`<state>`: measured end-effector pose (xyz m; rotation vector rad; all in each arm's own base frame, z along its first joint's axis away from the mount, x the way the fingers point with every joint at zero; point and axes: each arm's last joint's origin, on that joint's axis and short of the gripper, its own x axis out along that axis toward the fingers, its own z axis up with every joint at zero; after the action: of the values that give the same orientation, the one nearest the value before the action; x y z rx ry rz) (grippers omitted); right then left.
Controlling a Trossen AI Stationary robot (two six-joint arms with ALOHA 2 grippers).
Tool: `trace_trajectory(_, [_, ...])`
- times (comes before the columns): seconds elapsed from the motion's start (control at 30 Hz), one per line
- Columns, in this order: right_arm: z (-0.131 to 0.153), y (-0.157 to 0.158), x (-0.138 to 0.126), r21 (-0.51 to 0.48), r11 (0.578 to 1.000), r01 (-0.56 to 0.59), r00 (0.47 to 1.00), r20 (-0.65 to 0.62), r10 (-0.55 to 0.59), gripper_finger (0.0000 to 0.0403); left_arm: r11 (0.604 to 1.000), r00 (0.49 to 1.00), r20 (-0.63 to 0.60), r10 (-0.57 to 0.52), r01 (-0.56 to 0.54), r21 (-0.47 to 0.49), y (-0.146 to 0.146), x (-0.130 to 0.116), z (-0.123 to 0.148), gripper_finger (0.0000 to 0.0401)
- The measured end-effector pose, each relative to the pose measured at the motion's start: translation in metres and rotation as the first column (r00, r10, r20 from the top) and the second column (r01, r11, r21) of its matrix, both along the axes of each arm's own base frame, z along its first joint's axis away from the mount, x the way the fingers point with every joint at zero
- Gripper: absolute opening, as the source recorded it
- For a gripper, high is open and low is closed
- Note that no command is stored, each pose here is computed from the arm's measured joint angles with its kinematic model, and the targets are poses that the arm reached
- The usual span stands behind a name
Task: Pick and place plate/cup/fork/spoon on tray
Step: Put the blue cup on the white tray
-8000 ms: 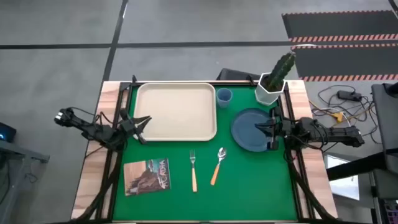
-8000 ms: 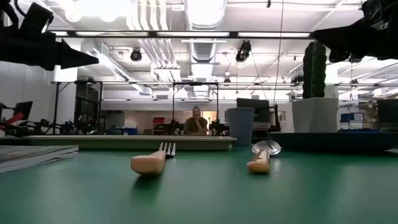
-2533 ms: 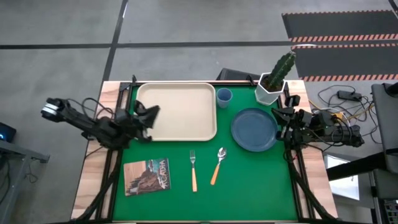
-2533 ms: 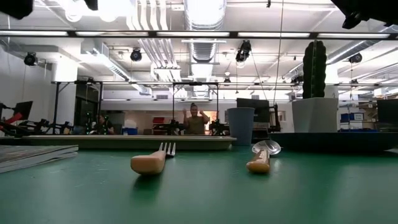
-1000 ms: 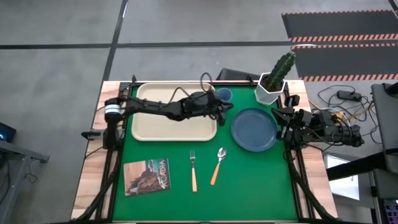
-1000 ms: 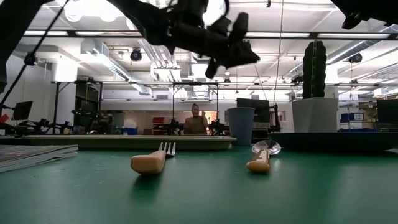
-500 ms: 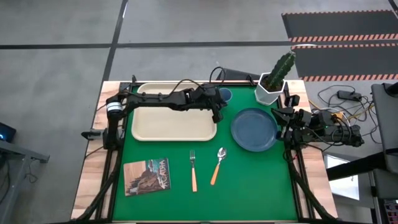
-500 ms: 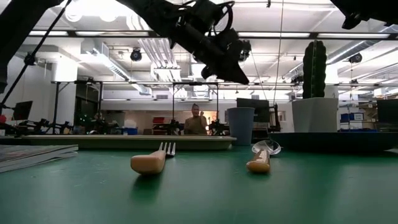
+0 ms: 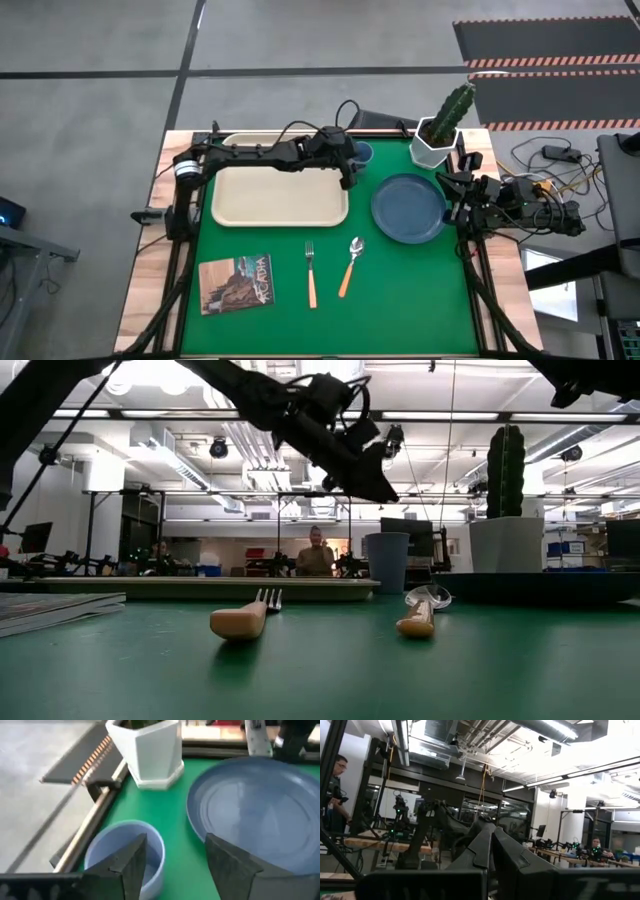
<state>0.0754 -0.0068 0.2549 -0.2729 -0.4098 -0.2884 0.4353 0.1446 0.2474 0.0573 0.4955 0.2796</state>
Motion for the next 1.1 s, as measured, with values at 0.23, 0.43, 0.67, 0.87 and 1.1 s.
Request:
trace_trajectory(0.23, [0.000,0.000,0.000,0.000,1.000,0.000,1.000,0.000,0.000,0.0009,1.000,0.999,-0.042,0.009,-0.009,-0.019,0.012,0.010,-0.037,0.0186])
trace_trajectory(0.43, [0.000,0.000,0.000,0.001,1.000,-0.001,1.000,-0.003,0.001,0.0009,0.999,0.998,-0.048,0.031,-0.031,-0.009,0.017,0.013,-0.048,0.0186])
trace_trajectory(0.67, [0.000,0.000,0.000,0.000,1.000,0.000,1.000,0.000,0.000,0.0009,0.999,0.997,-0.067,0.042,-0.040,0.026,0.017,0.012,-0.047,0.0129])
trace_trajectory(0.87, [0.000,0.000,0.000,0.000,1.000,0.000,1.000,0.000,0.000,0.0009,0.999,0.997,-0.059,0.045,-0.044,0.026,0.018,0.013,-0.044,0.0037])
trace_trajectory(1.1, [0.000,0.000,0.000,-0.005,1.000,0.003,1.000,-0.002,-0.003,0.0009,0.998,0.999,-0.010,0.039,-0.039,0.045,0.015,0.011,-0.022,0.0003])
